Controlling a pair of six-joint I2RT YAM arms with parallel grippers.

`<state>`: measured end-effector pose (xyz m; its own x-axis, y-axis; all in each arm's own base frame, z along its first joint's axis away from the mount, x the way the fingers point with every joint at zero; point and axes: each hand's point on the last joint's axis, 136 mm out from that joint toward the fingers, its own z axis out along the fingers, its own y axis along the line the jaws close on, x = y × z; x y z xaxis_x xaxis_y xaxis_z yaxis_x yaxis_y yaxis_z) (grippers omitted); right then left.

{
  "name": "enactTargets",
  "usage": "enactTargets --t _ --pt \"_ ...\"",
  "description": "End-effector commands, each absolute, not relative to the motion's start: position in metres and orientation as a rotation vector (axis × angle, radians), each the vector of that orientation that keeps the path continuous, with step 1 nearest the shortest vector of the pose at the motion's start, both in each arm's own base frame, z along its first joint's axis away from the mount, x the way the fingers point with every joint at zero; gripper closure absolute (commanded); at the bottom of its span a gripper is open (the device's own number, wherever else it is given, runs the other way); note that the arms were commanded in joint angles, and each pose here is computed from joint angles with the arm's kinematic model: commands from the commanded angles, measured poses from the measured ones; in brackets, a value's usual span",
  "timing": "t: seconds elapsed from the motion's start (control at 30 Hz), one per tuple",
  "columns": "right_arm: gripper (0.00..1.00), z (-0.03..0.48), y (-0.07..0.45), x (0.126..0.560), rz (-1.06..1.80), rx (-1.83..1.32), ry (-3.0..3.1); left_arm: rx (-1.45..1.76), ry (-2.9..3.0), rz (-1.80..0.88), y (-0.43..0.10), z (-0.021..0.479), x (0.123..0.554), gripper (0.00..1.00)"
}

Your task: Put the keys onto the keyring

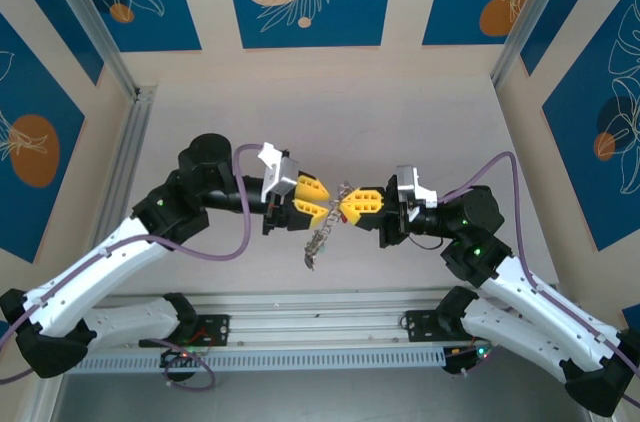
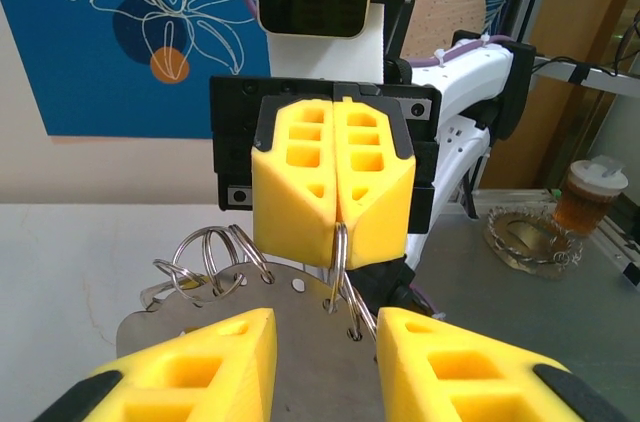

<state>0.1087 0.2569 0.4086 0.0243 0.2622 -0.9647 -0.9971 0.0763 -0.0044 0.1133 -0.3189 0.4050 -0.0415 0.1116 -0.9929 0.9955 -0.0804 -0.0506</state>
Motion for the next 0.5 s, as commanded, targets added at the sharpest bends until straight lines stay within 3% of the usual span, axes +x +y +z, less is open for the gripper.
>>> enactTargets --t 0.0,0.13,0.3,0.4,0.43,0.47 --pt "1.00 0.424 0.253 0.107 1.245 -0.936 0.971 1.338 1.230 -1.277 -0.321 0.413 0.111 0.68" --pt "1.00 0.421 0.255 0.109 1.248 -0.931 0.986 1.340 1.225 -1.286 -0.324 0.414 0.113 0.74" --pt "1.00 0.420 0.254 0.111 1.242 -0.924 0.998 1.350 1.239 -1.275 -0.325 0.411 0.114 1.00" --pt "1.00 0.420 0.252 0.114 1.219 -0.918 1.038 1.360 1.272 -1.236 -0.321 0.407 0.115 1.00" --pt "0.96 0.419 0.252 0.116 1.194 -0.927 1.072 1.364 1.293 -1.208 -0.319 0.405 0.117 1.00" --pt "0.82 0.417 0.251 0.116 1.169 -0.947 1.106 1.369 1.317 -1.178 -0.318 0.403 0.119 1.00"
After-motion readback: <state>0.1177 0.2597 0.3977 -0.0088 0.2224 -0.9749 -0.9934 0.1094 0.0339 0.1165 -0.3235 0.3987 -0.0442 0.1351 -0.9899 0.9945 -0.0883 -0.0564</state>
